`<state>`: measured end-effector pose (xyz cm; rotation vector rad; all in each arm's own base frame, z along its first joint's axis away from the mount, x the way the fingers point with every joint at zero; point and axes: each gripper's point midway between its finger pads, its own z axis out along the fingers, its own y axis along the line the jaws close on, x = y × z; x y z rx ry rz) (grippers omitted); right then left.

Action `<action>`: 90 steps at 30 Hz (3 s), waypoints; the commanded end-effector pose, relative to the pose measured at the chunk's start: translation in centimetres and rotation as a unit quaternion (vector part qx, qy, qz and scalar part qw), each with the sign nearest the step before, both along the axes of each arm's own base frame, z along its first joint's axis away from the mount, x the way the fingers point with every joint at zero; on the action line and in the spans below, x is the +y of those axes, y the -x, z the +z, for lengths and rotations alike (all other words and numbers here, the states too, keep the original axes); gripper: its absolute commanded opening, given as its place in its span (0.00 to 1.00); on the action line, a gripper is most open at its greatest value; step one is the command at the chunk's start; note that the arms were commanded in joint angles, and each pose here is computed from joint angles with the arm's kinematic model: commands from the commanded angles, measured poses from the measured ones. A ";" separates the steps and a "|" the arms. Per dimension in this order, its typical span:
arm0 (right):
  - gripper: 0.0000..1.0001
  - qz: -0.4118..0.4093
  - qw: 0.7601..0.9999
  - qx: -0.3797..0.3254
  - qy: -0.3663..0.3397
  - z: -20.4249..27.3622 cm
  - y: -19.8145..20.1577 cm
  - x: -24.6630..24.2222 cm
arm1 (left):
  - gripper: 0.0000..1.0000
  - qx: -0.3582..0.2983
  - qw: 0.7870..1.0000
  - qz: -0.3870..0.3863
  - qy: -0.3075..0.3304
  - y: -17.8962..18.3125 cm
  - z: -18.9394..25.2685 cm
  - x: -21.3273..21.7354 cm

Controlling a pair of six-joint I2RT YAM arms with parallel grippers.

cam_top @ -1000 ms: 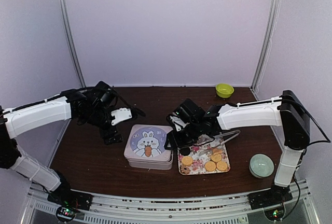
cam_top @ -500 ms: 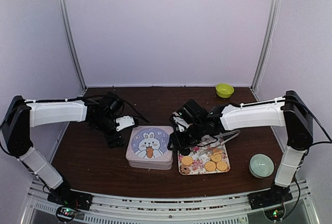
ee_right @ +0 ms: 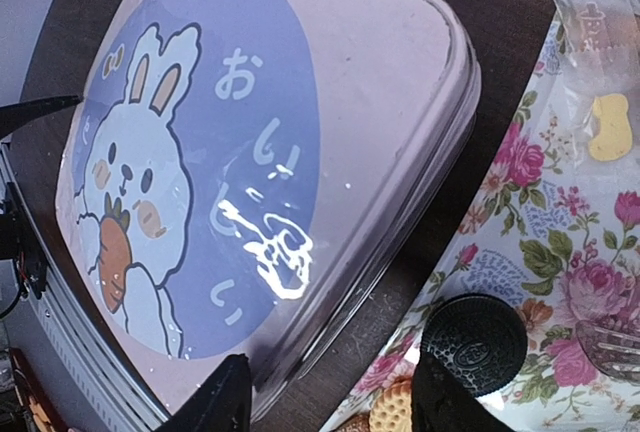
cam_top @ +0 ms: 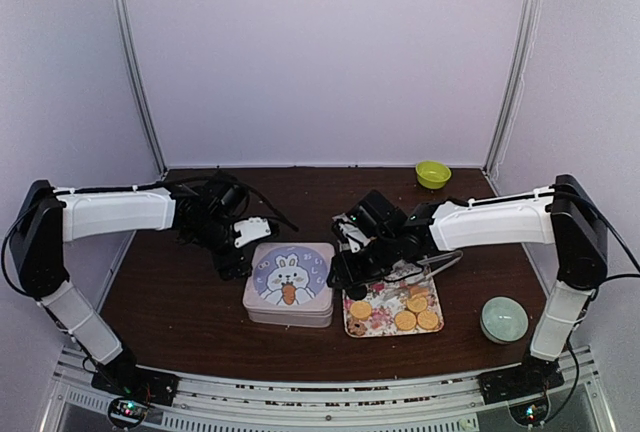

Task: Pack the cookies
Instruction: Adjust the box lid on the packing box, then press the box lid onto the packing box.

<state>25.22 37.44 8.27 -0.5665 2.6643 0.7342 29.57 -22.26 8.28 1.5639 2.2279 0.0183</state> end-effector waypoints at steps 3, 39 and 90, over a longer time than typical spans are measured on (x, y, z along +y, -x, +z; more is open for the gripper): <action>0.52 -0.019 0.999 -0.031 0.010 1.4 -1.1 -1.8 | 0.87 -0.010 1.000 -0.018 0.024 -0.5 1.8 -1.8; 0.41 -0.019 0.996 -0.042 0.076 -2.4 0.0 -2.0 | 0.84 0.016 0.998 -0.003 0.066 -0.7 2.4 -1.8; 0.45 -0.031 0.996 -0.007 -0.080 -2.0 1.4 0.9 | 0.80 0.022 0.998 0.011 0.065 -0.3 4.6 0.4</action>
